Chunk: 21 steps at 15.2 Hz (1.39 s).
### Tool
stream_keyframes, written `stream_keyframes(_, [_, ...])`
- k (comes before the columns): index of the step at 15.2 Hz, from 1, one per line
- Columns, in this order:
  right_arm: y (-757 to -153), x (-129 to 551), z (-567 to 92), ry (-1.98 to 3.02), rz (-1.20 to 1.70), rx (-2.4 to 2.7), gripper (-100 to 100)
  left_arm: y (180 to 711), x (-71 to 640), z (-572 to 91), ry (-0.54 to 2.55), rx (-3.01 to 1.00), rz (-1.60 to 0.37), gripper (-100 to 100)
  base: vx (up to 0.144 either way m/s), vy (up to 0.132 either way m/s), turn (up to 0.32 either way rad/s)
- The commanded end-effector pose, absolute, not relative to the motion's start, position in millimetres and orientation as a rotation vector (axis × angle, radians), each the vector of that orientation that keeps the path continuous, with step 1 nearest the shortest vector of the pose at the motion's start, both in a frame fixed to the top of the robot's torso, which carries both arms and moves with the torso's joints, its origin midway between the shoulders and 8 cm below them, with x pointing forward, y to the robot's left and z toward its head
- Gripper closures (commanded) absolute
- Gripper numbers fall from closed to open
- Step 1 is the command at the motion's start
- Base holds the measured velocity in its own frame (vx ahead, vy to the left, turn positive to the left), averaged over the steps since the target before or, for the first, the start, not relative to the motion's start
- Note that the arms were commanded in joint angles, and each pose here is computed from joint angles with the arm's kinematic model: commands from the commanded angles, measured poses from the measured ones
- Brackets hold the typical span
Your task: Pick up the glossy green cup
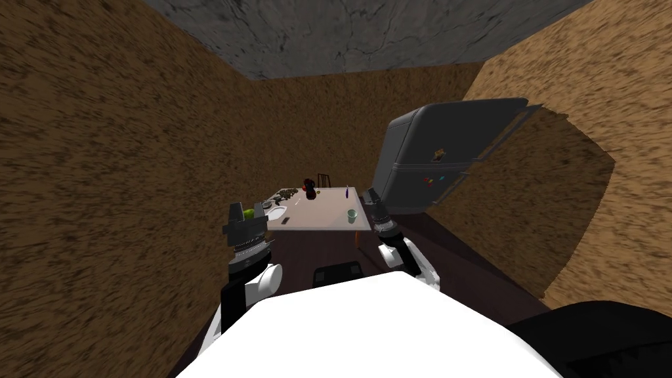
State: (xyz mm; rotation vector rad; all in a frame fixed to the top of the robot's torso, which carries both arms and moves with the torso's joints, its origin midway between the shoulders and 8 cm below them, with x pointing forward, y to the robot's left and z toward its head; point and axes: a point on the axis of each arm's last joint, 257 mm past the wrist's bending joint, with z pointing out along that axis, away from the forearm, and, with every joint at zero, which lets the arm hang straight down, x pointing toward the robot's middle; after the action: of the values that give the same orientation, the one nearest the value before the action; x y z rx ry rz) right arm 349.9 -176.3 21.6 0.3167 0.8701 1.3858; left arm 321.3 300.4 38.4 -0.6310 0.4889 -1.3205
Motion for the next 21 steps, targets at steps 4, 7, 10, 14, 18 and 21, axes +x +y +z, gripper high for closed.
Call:
stream_keyframes(4, [-129.6,361.6,-13.2,1.037,1.378,0.178,-100,300.4,321.3,38.4,0.489,-0.631,-1.320,0,0.033,-0.004,0.072])
stream_keyframes(7, [-111.5,364.4,-29.7,1.105,1.360,0.108,-100,300.4,321.3,38.4,0.489,-0.631,-1.320,0,0.027,-0.005,0.048])
stream_keyframes(10, [-94.6,366.4,-48.0,1.173,1.338,0.036,-100,300.4,321.3,38.4,0.489,-0.631,-1.320,0,0.025,-0.003,0.057])
stream_keyframes(14, [-77.6,367.1,-69.5,1.246,1.299,-0.055,-100,300.4,321.3,38.4,0.489,-0.631,-1.320,0,0.034,-0.003,0.067])
stream_keyframes(18, [-53.9,367.5,-113.0,1.373,1.243,-0.206,-100,300.4,321.3,38.4,0.489,-0.631,-1.320,0,0.031,-0.004,0.080])
stream_keyframes(21, [-44.8,366.5,-138.3,1.438,1.197,-0.298,-100,300.4,321.3,38.4,0.489,-0.631,-1.320,0,0.028,-0.003,0.057])
